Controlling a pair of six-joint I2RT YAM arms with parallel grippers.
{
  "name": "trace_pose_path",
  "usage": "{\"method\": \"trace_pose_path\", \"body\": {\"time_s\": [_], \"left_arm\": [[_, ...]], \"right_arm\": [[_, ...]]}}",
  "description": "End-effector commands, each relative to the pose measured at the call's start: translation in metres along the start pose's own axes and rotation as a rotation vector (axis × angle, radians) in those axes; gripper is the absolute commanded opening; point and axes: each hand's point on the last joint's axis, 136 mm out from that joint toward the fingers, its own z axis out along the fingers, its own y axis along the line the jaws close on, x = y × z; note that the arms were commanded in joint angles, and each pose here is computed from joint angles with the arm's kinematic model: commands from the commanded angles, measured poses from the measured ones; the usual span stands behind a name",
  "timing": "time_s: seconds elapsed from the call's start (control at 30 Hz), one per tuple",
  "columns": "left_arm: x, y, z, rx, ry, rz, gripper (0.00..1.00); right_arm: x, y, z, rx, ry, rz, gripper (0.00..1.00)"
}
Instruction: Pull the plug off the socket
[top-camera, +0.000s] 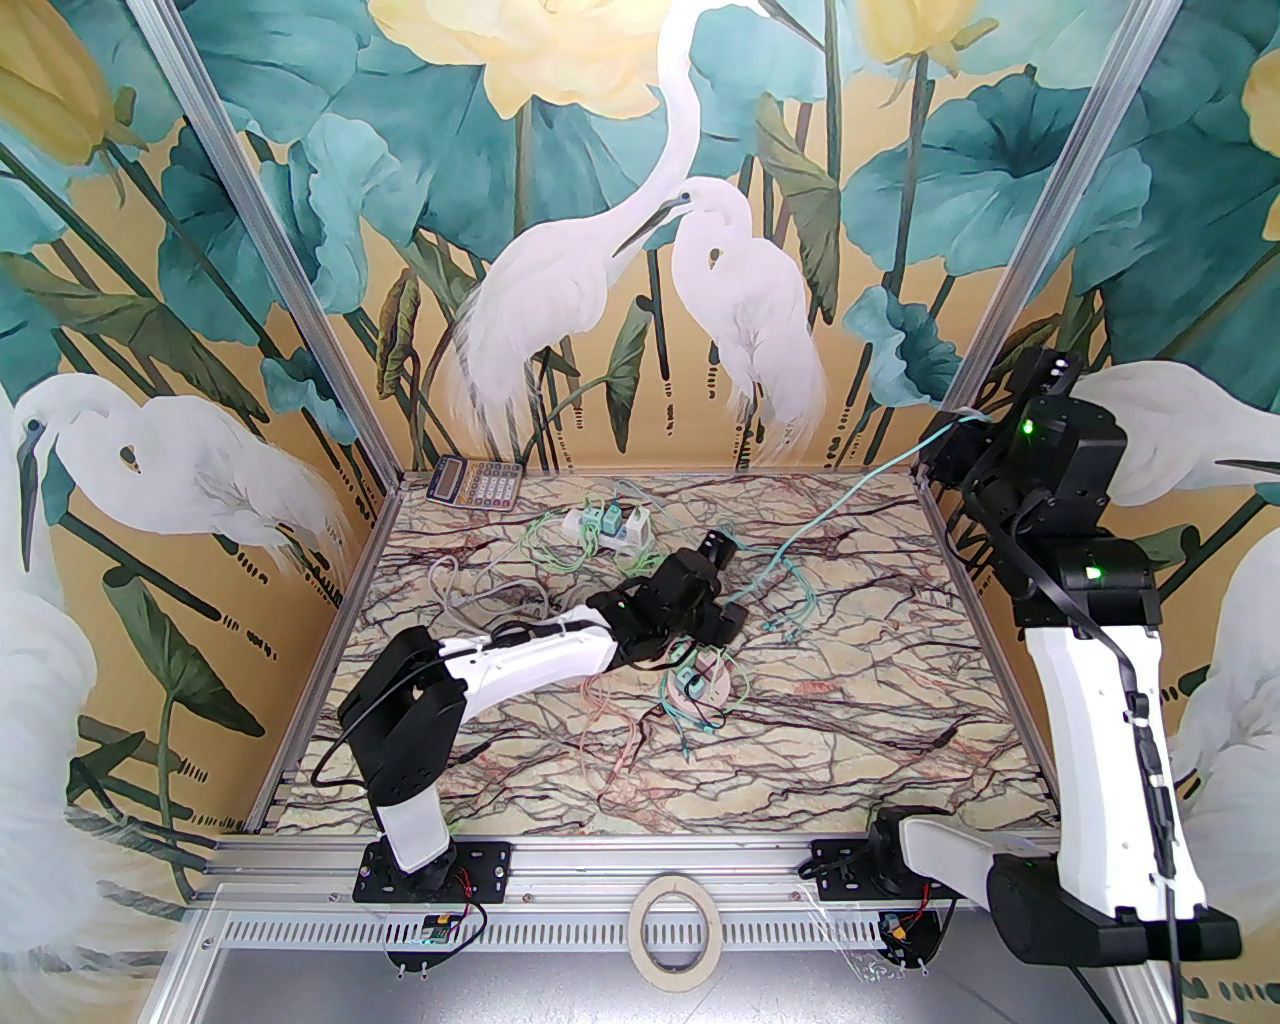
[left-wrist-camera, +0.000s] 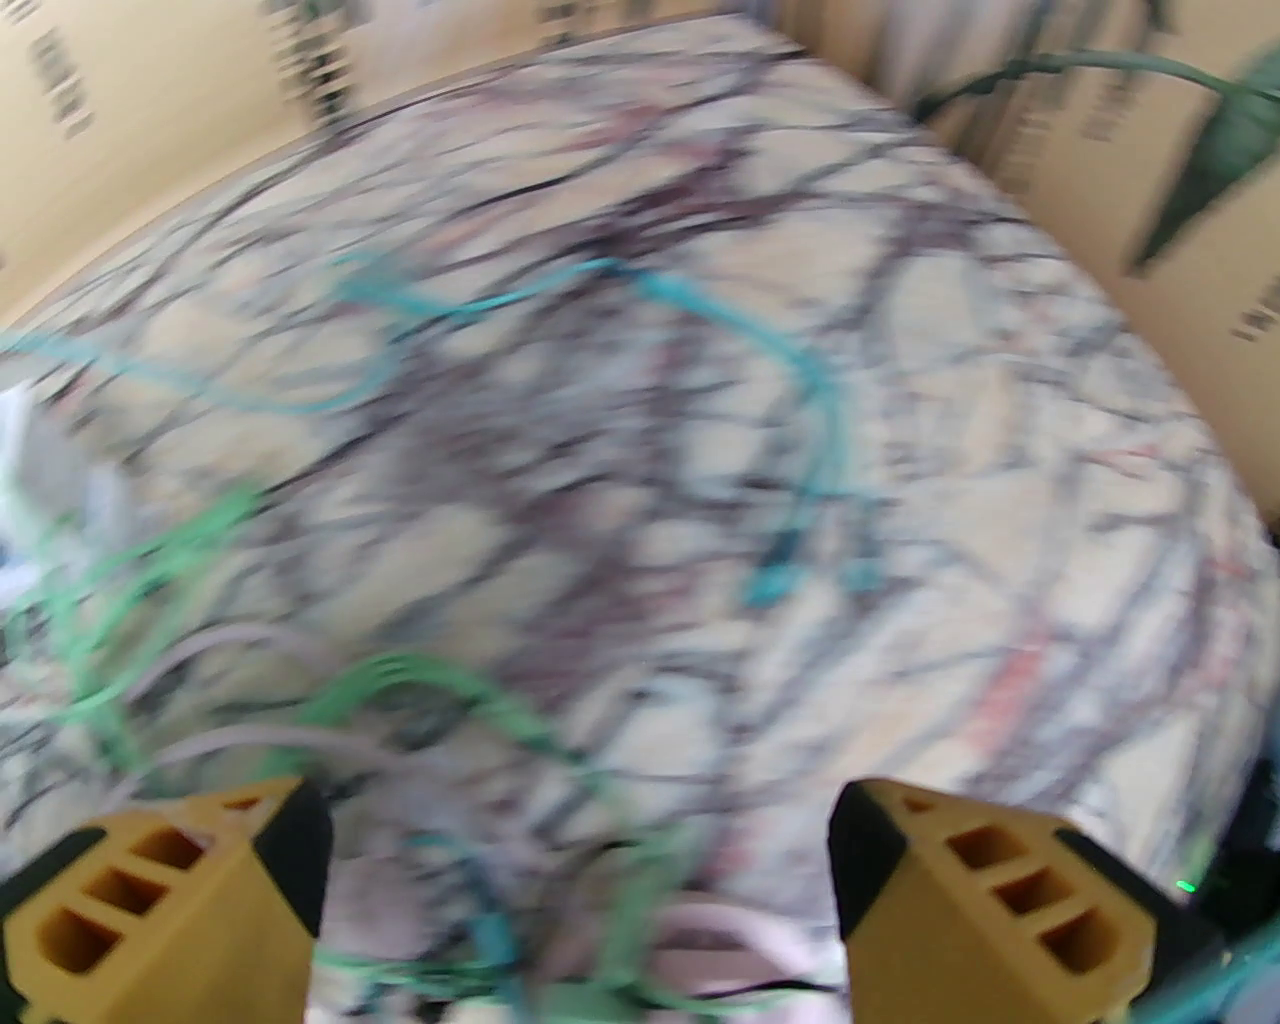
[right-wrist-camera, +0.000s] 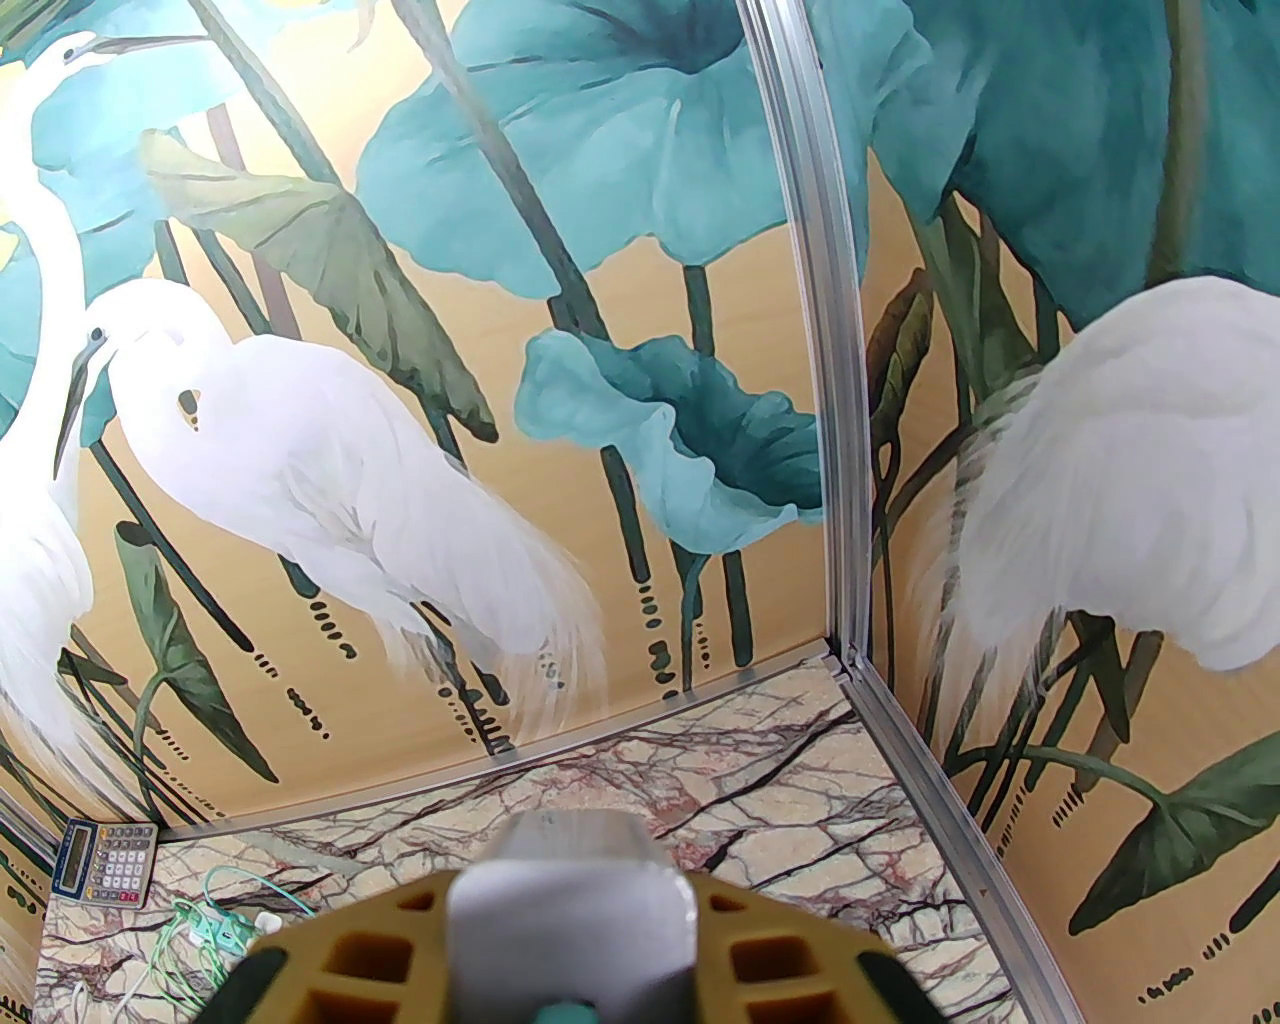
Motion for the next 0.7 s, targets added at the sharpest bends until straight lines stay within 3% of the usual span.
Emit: {"method": "trace_pose_path", "body": {"time_s": [0.0,0.17,0.3,0.5,0.67], "left_arm": [[-0.022,0.070,-0.033,-0.199,-0.062,-0.080,0.86],[-0.077,0.132,-0.107,-0.310,-0.207,-0.166,0.85],[-0.110,0.148,-0.147,-0.310,-0.297,-0.179,0.84],[-0.108,0.148,-0.148,-0.306,-0.287,-0.191,0.84],[-0.115,0.179,-0.160,-0.449,-0.296,-0.265,0.80]], "right_arm": [[-0.010,-0.003,-0.007,0.019,-0.053,0.015,0.24],[-0.002,-0.010,-0.001,0.048,-0.032,0.023,0.23],[0.004,-0.018,0.001,0.069,-0.028,0.033,0.23],[0.013,-0.028,0.001,0.103,-0.027,0.028,0.22],[0.022,-0.040,-0.001,0.138,-0.026,0.038,0.22]]}}
